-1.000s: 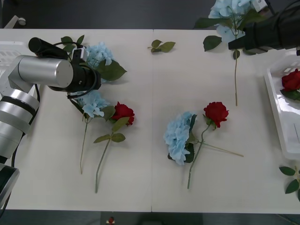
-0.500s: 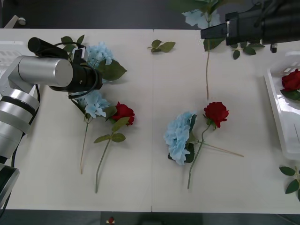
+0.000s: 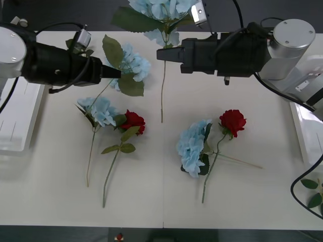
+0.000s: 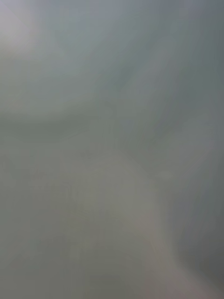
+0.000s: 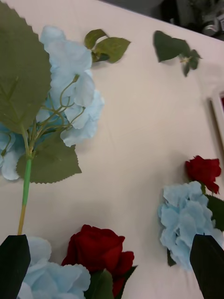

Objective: Put the red flowers into the right box and the blue flowers into the left box

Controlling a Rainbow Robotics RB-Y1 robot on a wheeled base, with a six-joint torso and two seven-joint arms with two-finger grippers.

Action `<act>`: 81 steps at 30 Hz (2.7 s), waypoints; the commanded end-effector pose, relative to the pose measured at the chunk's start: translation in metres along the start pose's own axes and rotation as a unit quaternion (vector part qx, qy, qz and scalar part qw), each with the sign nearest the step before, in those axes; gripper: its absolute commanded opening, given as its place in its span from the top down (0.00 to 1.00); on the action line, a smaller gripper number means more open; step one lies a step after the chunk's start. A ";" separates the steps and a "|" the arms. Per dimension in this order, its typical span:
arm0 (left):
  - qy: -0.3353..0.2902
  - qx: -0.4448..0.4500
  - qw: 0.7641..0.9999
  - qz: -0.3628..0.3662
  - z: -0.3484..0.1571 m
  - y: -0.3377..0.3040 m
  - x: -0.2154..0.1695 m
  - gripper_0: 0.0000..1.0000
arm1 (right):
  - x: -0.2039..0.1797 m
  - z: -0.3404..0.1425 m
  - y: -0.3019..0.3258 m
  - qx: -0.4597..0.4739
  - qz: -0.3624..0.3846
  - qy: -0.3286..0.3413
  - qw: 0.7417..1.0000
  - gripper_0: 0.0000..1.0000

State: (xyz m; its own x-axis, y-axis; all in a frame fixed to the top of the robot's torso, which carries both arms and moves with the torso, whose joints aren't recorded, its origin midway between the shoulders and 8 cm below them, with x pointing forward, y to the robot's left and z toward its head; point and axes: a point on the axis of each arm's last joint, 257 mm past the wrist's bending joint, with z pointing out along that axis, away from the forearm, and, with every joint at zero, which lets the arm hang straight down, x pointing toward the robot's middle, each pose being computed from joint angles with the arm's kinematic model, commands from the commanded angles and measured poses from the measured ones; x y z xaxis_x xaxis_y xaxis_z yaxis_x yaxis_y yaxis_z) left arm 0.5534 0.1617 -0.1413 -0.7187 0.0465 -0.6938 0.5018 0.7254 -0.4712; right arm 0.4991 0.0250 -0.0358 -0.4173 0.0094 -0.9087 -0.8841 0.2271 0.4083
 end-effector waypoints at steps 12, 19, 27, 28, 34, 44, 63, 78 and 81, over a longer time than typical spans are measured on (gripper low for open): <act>-0.069 0.193 0.974 0.094 -0.058 -0.056 0.033 0.01 | -0.045 0.038 0.031 -0.023 -0.052 -0.058 0.997 1.00; -0.124 0.261 0.943 0.166 -0.015 -0.114 0.037 0.01 | -0.042 0.048 0.037 -0.030 -0.055 -0.058 0.996 1.00; -0.193 0.277 0.916 0.219 0.034 -0.165 0.031 0.01 | -0.039 0.051 0.037 -0.027 -0.061 -0.055 0.996 1.00; -0.201 0.279 0.912 0.222 0.038 -0.171 0.029 0.01 | -0.039 0.051 0.037 -0.028 -0.060 -0.055 0.996 1.00; -0.215 0.299 0.904 0.217 0.049 -0.195 0.029 0.60 | -0.040 0.051 0.037 -0.028 -0.059 -0.056 0.996 1.00; -0.214 0.296 0.906 0.212 0.053 -0.195 0.030 1.00 | -0.040 0.051 0.037 -0.029 -0.057 -0.056 0.996 1.00; -0.207 0.271 0.917 0.208 0.033 -0.162 0.022 1.00 | -0.045 0.030 0.023 -0.007 -0.071 -0.050 0.996 0.00; -0.063 0.101 0.988 0.101 -0.102 -0.005 0.014 1.00 | -0.029 -0.030 0.015 0.007 -0.101 0.037 0.994 0.00; -0.052 0.045 0.993 0.091 -0.140 0.027 0.011 1.00 | -0.016 -0.050 0.013 0.018 -0.067 0.080 0.994 0.00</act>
State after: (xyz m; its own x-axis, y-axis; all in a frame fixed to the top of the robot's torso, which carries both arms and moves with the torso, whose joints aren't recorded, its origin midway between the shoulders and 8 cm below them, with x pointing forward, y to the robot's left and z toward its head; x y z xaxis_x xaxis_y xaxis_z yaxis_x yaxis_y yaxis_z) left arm 0.4925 0.2420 -0.1087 -0.5896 0.0735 -0.8044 0.6771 0.5880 -0.4425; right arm 0.4925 -0.0112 -0.0233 -0.2890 -0.1285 -0.9487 -0.9374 0.2393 0.2532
